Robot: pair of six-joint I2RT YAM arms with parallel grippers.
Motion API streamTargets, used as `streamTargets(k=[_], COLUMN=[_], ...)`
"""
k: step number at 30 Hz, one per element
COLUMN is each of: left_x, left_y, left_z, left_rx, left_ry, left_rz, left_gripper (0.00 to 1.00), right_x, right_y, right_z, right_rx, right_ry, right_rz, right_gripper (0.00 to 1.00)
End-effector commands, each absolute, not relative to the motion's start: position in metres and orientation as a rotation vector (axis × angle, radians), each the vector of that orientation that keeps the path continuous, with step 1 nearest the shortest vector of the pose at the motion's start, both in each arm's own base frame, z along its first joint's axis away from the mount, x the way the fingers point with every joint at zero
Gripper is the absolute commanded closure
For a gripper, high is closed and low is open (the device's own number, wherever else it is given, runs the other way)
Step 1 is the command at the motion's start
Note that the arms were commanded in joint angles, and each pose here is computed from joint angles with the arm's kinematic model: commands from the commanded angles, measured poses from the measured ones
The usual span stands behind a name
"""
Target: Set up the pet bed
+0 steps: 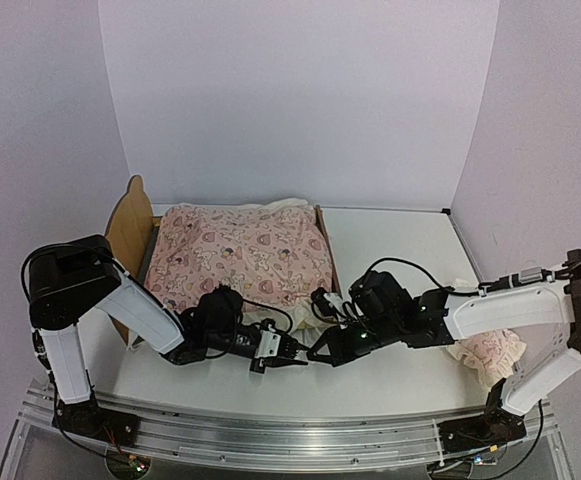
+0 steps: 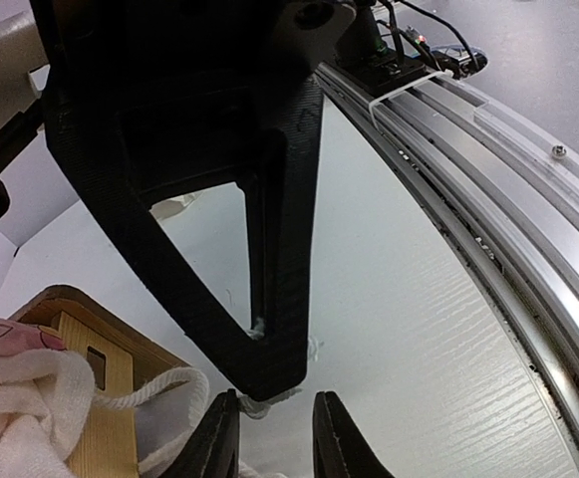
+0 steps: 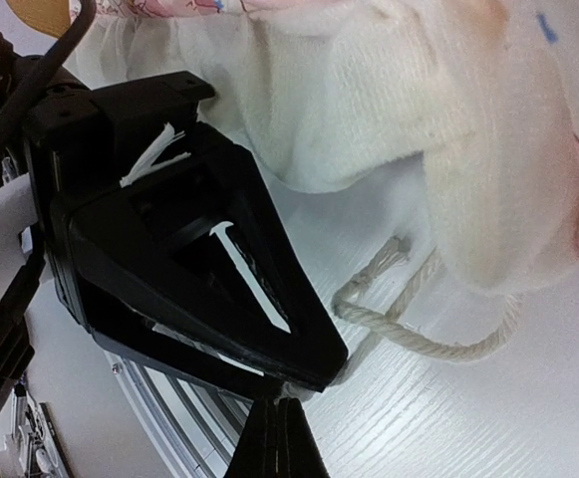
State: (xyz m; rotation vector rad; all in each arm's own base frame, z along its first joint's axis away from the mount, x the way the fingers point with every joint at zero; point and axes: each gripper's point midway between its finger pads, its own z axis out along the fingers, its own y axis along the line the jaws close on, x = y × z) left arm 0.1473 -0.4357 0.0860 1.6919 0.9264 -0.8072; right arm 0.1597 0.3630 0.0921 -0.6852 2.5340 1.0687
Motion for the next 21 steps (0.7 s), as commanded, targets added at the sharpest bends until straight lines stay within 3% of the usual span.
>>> streamTargets(k=[1, 3, 12, 17, 21], left_x=[0.149, 0.149, 0.163, 0.167, 0.168], left_y=[-0.446, -0.446, -0.447, -0.445, -0.443], left_z=[0.104, 0.106, 0.115, 0.11, 0.105], left_rx=[1.647, 1.64, 1.442, 1.356, 1.308], left_ry=[0.871, 0.871, 1.191, 1.355, 1.449], left_rz=[-0.8, -0.805, -0.98, -1.058, -1.097], left_gripper=[0.89, 0.99, 1.0, 1.0, 1.0], right_x=[0.156, 0.157, 0.174, 0.181, 0.195], right_y=[0.376, 0.375, 0.369, 0.359, 0.337], right_z=[0.111, 0.111, 0.117, 0.119, 0.124], right_rx=[-0.72, -0.713, -0.634, -0.582, -0.502], right_ry=[2.496, 2.497, 2.466, 2.467, 2.423], right_rz=[1.165, 1.16, 1.099, 1.046, 0.936], right_gripper=[1.0, 1.0, 0.99, 0.73, 0.7])
